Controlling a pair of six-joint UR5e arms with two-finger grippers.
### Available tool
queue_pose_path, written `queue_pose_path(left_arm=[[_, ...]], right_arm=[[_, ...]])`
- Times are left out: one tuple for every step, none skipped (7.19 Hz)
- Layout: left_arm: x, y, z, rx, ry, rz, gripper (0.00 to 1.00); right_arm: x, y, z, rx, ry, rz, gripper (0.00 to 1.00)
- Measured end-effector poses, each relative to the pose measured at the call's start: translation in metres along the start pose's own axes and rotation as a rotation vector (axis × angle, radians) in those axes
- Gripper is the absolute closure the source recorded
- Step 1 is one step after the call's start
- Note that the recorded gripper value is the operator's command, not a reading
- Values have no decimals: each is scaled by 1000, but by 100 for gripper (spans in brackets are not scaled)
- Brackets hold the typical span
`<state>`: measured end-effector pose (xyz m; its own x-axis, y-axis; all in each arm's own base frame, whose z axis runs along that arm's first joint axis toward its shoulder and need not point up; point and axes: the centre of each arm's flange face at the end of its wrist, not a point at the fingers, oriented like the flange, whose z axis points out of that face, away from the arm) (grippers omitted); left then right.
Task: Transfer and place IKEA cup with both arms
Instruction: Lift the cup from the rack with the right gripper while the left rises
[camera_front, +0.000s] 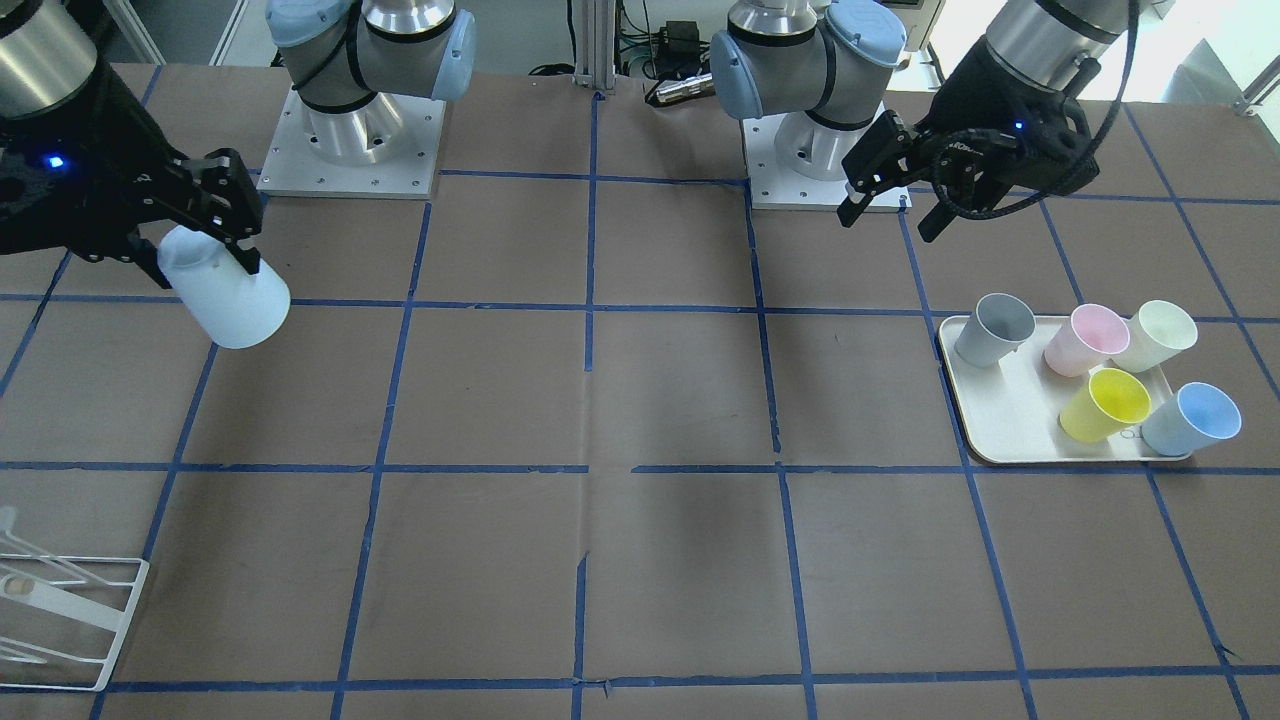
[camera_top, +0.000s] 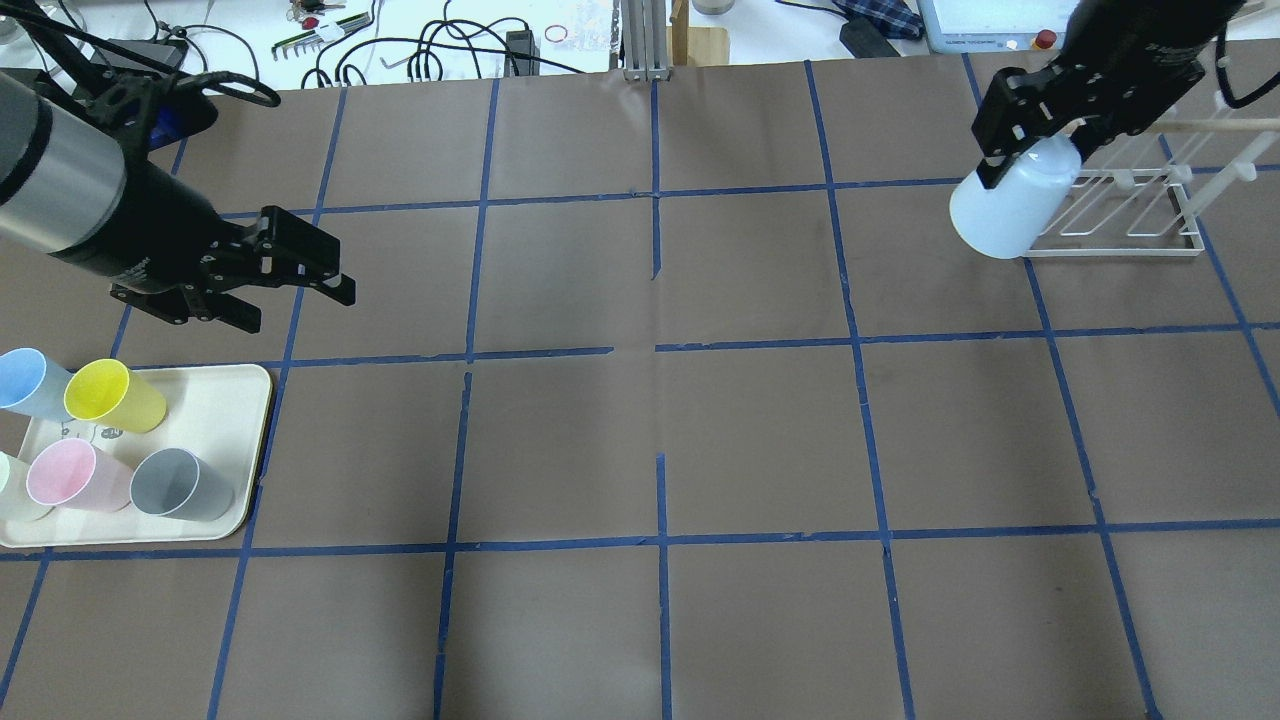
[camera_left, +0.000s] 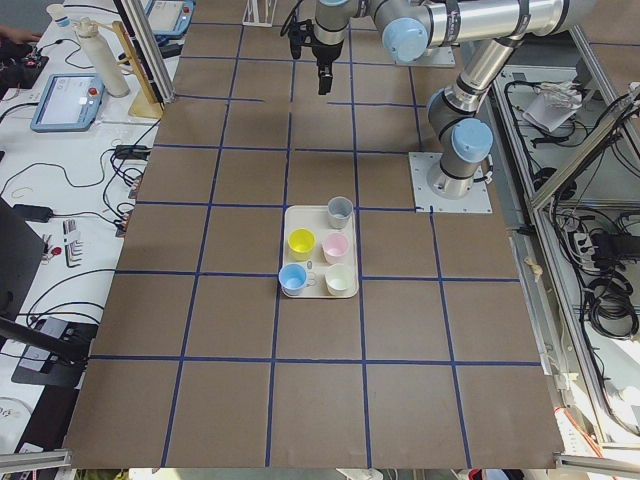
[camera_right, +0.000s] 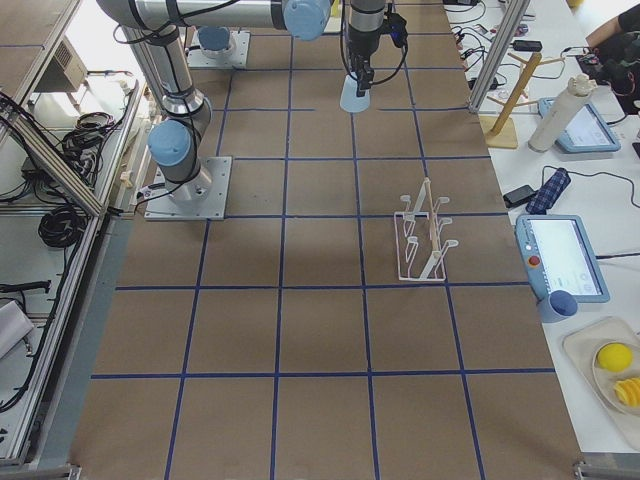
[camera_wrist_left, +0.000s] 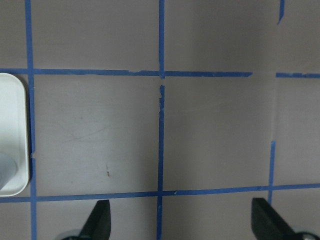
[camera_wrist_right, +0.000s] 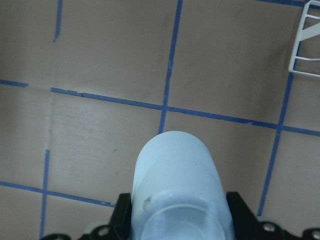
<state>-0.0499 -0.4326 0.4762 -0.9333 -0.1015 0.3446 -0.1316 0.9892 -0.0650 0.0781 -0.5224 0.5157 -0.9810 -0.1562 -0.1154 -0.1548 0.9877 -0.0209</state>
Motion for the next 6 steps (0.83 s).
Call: queue_pose_path(left_arm=[[-7, -3, -4, 8, 104, -36, 0], [-5, -6, -6, 17, 226, -63, 0], [2, -8, -7, 25, 348, -85, 0], [8, -11, -6, 31, 461, -104, 0], [15, -12, -6, 30, 575, -135, 0], [20, -13, -5, 16, 669, -175, 0]], right_arm=[[-17, 0, 3, -4, -91, 36, 68], [-29, 1, 8, -26, -205, 73, 68], [-37, 1, 13, -53, -332, 110, 68], [-39, 0, 15, -71, -446, 150, 67], [-32, -1, 17, -91, -549, 203, 67], [-21, -3, 22, -125, -668, 280, 67]])
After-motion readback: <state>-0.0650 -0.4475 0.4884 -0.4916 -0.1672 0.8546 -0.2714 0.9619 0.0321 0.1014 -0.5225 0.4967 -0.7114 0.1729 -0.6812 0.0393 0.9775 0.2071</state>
